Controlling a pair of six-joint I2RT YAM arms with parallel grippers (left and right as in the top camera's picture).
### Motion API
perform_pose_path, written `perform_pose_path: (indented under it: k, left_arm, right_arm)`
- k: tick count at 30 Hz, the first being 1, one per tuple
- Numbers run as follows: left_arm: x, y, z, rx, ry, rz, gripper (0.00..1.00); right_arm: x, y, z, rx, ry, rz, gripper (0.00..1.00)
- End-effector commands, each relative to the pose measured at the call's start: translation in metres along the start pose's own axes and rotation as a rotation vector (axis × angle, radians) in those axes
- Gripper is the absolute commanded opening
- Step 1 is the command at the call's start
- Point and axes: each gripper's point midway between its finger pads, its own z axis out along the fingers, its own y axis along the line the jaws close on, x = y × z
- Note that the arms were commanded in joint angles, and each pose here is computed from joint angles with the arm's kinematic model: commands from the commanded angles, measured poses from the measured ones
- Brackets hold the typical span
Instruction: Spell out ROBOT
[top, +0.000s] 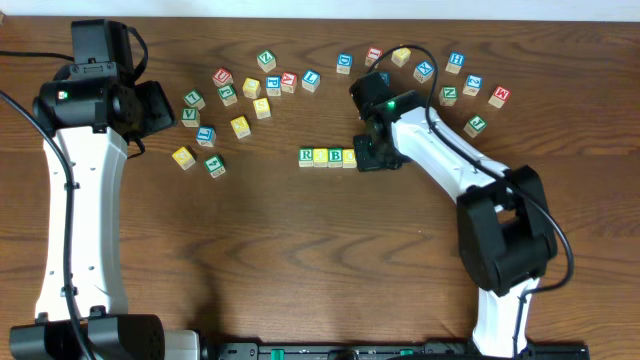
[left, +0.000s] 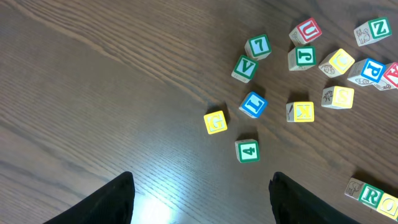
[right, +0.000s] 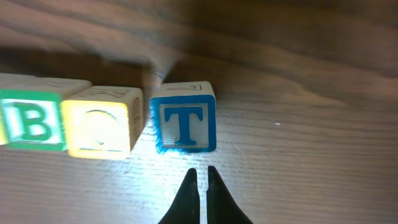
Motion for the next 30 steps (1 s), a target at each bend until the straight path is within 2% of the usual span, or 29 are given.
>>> perform_pose_path:
  k: [1,12,18,30]
  left_arm:
    - [0.003,0.003,0.005,-0.012,0.015,-0.01,0.69]
    - [0.003,0.003,0.005,-0.013,0.015,-0.01,0.68]
    - [0.003,0.003,0.005,-0.013,0.015,-0.01,0.68]
    - [0.003,0.003,0.005,-0.013,0.016,-0.009,0.68]
  right_arm:
    - [-0.023,-0.009,-0.029,0.01,-0.101,0.062,0.01]
    - [-0.044,-0.015,-0.008,0.012,-0.187,0.157,0.02]
    - [-0.043,-0.01,0.01,-0.005,-0.16,0.153,0.02]
    - [-0.039,-0.01,0.016,-0.003,-0.141,0.152,0.03]
